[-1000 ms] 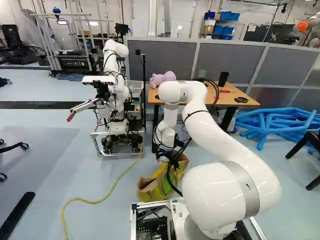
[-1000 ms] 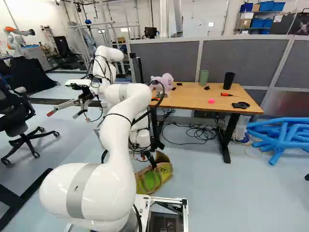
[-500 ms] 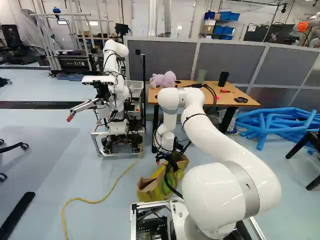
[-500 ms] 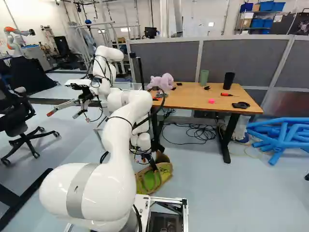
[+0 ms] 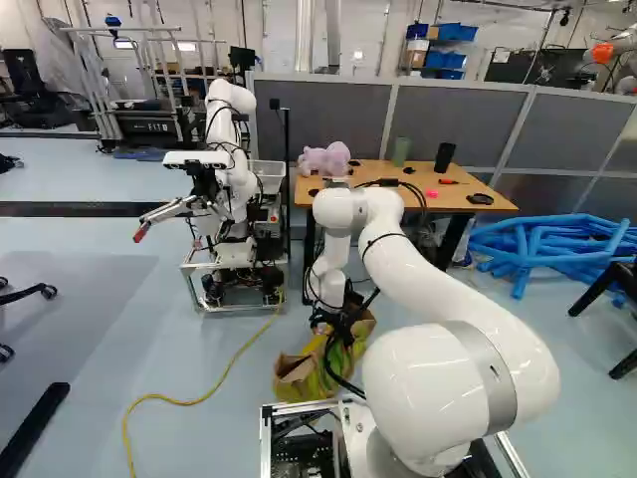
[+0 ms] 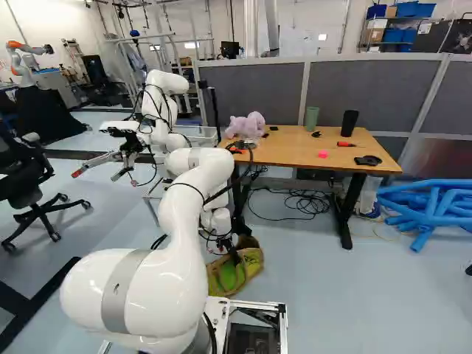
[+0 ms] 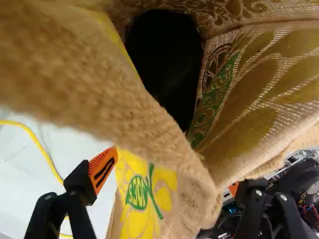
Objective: Pick up the bag on the ground and place it on the table
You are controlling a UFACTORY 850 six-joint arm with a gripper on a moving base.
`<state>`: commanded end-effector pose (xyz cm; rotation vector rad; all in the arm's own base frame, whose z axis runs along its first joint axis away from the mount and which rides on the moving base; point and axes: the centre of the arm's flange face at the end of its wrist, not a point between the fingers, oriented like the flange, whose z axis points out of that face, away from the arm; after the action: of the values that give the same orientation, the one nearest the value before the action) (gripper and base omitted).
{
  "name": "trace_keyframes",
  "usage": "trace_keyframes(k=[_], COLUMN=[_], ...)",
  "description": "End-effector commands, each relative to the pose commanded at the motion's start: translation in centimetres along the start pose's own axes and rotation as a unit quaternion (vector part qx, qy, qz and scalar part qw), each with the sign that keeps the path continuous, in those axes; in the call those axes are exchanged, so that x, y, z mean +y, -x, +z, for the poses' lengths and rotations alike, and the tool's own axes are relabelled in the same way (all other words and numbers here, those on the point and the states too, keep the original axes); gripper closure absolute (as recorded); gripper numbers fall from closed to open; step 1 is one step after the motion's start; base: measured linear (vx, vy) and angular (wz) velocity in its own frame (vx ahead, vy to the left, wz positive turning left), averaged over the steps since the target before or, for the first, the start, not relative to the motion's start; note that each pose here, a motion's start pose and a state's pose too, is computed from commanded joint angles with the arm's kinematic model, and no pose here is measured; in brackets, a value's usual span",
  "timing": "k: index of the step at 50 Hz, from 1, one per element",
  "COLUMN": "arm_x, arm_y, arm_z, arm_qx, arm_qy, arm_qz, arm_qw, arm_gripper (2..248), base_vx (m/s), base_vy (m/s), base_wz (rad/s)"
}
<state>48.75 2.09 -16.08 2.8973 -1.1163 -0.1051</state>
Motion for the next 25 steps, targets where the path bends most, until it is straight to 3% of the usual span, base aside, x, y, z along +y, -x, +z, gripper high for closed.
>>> trace_keyframes(k=[9, 10, 14, 15, 20, 21, 25], arm_x=[-0.01, -0.01, -0.01, -0.01, -0.01, -0.01, -0.01], arm_y=[-0.01, -0.01, -0.01, -0.01, -0.01, -0.01, -0.01], arm_z=[0.27, 0.28, 0.29, 0.29, 0.29, 0.29, 0.29], arm_qx=[0.0, 0.0, 0.0, 0.0, 0.0, 0.0, 0.0], arm_qy=[0.0, 0.0, 0.0, 0.0, 0.0, 0.0, 0.0], arm_qz=[0.0, 0.0, 0.0, 0.0, 0.0, 0.0, 0.0], arm_qw=[1.0, 1.0, 1.0, 1.0, 1.0, 1.0, 1.0], arm_gripper=[15, 53, 53, 91, 91, 129, 129], base_vx=[0.0, 0.0, 0.0, 0.0, 0.0, 0.0, 0.0], base_vy=[0.0, 0.0, 0.0, 0.0, 0.0, 0.0, 0.0], base_wz=[0.0, 0.0, 0.0, 0.0, 0.0, 0.0, 0.0])
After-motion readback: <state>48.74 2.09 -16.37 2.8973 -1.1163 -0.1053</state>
